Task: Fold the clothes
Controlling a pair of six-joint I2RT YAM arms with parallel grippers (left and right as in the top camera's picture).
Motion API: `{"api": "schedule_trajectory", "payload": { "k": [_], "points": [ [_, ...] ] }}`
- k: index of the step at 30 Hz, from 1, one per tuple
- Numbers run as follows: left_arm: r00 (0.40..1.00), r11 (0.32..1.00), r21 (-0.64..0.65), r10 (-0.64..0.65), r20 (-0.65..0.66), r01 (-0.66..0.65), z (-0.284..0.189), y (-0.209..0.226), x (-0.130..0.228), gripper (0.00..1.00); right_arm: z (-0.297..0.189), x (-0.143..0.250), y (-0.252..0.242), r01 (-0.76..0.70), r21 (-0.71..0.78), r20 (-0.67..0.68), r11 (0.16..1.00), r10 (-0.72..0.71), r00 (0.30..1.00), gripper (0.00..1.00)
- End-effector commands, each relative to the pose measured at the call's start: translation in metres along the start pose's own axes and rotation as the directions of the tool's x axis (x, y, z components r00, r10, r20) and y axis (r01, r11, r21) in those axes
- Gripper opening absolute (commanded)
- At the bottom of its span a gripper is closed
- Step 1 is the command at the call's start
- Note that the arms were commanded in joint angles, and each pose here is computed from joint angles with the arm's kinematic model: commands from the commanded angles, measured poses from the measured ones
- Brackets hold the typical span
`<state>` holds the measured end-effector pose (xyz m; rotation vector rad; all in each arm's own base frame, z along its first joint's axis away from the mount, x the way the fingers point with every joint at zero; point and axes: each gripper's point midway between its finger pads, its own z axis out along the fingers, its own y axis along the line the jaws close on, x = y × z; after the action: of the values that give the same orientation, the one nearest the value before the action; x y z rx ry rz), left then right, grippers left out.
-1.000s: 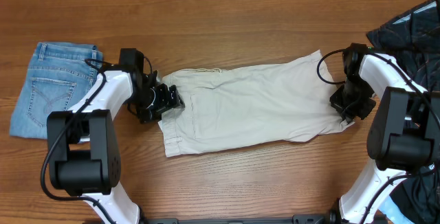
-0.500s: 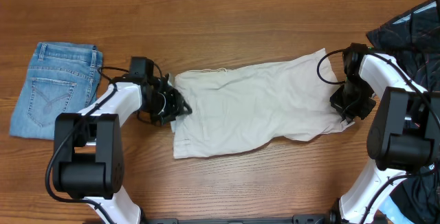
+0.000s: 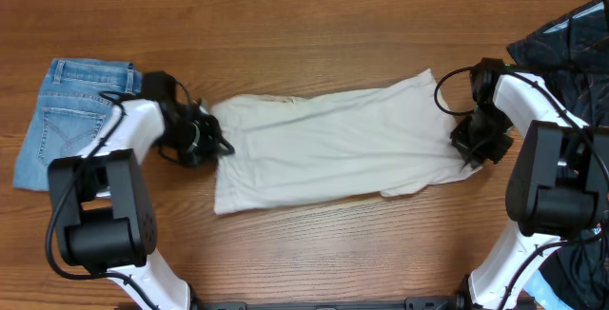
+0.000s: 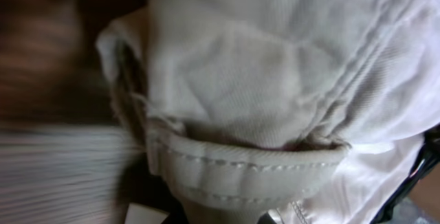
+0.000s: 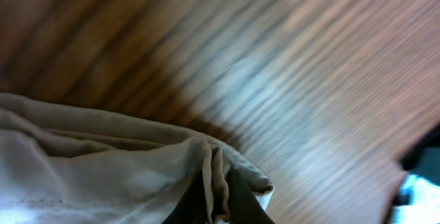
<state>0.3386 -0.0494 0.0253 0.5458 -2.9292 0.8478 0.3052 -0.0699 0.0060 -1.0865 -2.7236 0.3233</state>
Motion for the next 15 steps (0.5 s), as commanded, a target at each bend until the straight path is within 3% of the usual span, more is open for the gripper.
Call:
{"api": "schedule_trajectory", "payload": {
  "k": [1, 11, 13, 15],
  "points": [
    [0.982, 0.993, -0.117, 0.053, 0.182, -0.032, -0.054, 0.026, -0.056, 0.04, -0.014, -0.018, -0.004, -0.002, -0.014, 0.075, 1.0, 0.003, 0.997, 0.1],
    [0.962, 0.977, -0.212, 0.089, 0.258, -0.033, -0.102, 0.027, -0.08, 0.04, -0.087, -0.022, 0.019, 0.142, -0.246, 0.188, 0.959, -0.097, 0.977, 0.17],
    [0.963, 0.966, -0.257, 0.085, 0.256, -0.017, -0.109, 0.033, -0.079, 0.04, -0.106, -0.012, 0.044, 0.251, -0.38, 0.2, 0.89, -0.186, 0.962, 0.17],
    [0.965, 0.954, -0.3, 0.081, 0.251, -0.002, -0.116, 0.037, -0.077, 0.04, -0.128, 0.007, 0.075, 0.373, -0.529, 0.227, 0.762, -0.297, 0.927, 0.17]
  ]
}}
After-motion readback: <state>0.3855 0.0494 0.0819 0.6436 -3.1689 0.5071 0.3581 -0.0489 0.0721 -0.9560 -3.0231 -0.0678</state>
